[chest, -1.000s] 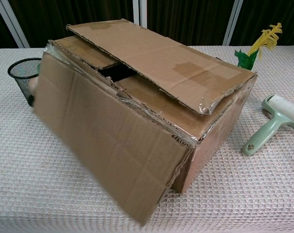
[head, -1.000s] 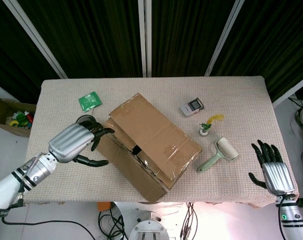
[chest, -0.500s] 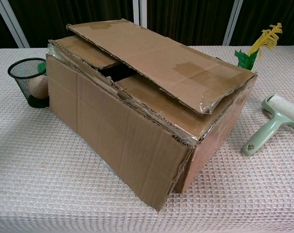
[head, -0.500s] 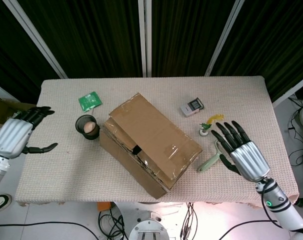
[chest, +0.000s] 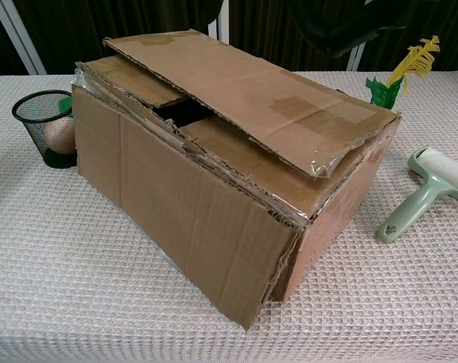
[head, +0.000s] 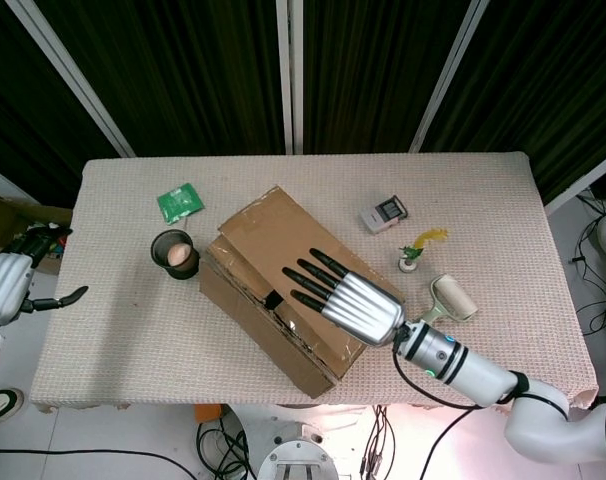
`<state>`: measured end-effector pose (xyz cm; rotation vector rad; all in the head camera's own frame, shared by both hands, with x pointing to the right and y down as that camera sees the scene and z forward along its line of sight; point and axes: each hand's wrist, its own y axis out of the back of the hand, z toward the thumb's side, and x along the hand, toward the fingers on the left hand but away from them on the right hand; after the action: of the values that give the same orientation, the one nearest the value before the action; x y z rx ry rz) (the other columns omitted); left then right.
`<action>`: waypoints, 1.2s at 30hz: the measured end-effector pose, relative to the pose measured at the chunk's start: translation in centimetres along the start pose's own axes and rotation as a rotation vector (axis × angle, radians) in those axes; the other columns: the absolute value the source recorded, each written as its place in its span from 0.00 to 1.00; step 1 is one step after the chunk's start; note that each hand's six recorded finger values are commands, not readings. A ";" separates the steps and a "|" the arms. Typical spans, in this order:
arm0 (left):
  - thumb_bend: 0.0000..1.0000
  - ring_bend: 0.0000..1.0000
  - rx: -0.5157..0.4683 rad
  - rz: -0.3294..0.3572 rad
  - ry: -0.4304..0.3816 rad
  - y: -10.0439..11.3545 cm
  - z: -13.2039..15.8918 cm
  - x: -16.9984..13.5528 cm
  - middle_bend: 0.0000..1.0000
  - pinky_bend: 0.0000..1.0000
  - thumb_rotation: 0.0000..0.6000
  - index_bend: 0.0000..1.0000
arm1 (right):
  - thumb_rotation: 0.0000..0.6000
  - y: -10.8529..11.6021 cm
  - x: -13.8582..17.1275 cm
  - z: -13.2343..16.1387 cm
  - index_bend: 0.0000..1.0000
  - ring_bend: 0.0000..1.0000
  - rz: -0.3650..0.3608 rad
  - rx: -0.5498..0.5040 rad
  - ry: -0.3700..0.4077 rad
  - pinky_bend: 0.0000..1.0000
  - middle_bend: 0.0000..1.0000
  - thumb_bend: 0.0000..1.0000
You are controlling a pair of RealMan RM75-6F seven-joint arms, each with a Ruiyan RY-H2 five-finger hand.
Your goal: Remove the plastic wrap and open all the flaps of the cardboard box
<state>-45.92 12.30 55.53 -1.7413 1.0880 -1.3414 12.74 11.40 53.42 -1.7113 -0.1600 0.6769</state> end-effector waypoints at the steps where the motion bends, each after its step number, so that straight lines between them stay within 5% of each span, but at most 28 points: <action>1: 0.18 0.12 -0.001 0.000 0.001 0.0 0.0 0.1 0.20 0.24 0.55 0.16 | 1.00 0.1 -0.6 0.3 0.21 0.00 0.010 0.002 0.011 0.00 0.00 1.00; 16: 0.18 0.12 -0.036 -0.008 -0.006 0.4 0.0 0.1 0.20 0.24 0.51 0.16 | 1.00 -1.4 -5.6 3.8 0.35 0.00 0.127 0.026 0.049 0.00 0.00 1.00; 27: 0.18 0.12 -0.039 -0.026 -0.006 0.6 -0.4 -0.4 0.20 0.24 0.44 0.16 | 1.00 -2.6 -6.0 3.6 0.39 0.00 0.197 0.083 -0.006 0.00 0.00 1.00; 36: 0.18 0.12 -0.049 -0.028 -0.010 0.6 -0.3 -0.4 0.20 0.24 0.42 0.16 | 1.00 -1.9 -5.7 3.1 0.45 0.00 0.182 0.153 -0.041 0.00 0.00 1.00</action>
<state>-46.37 12.40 54.92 -1.8026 1.1036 -1.3318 6.94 11.93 56.92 -1.5773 0.0192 0.8380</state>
